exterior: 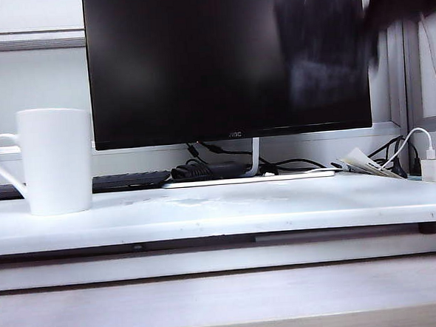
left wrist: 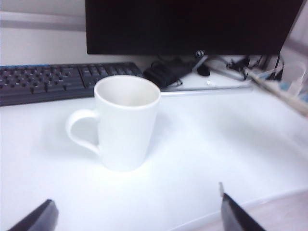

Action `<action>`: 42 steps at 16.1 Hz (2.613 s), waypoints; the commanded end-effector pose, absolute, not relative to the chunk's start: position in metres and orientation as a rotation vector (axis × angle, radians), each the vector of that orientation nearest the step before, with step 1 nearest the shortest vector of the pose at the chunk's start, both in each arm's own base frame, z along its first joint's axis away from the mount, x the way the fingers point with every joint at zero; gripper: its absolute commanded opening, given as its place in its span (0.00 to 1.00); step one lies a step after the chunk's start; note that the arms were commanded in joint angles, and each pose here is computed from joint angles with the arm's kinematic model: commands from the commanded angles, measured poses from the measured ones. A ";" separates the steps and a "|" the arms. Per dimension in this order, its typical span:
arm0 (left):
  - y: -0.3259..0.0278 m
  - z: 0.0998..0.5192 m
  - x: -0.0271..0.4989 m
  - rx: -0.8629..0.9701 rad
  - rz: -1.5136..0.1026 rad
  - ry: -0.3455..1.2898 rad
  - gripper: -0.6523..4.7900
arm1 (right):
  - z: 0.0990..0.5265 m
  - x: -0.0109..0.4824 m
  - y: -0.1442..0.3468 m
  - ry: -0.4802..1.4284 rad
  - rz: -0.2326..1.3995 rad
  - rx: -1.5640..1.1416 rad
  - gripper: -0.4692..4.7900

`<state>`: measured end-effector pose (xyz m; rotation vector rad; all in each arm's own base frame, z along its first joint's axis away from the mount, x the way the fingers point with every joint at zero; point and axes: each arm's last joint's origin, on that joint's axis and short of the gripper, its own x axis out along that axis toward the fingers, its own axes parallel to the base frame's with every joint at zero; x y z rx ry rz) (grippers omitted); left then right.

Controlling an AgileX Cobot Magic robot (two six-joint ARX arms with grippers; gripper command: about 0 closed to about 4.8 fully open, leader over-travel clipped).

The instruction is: Carefully pick up the black cup and pour some water from the black cup into the white cup.

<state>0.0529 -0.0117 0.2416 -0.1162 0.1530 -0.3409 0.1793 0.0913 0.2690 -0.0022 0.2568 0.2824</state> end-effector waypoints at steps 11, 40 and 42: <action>-0.012 0.196 0.083 -0.177 -0.282 0.100 1.00 | 0.176 0.259 0.114 0.210 0.336 0.140 0.08; -0.010 0.161 0.097 -0.044 -0.182 0.057 0.11 | 0.162 0.097 0.030 0.054 0.086 0.057 0.58; -0.009 0.162 0.097 -0.033 -0.136 0.043 0.11 | 0.166 0.099 0.021 0.010 -0.081 0.019 0.50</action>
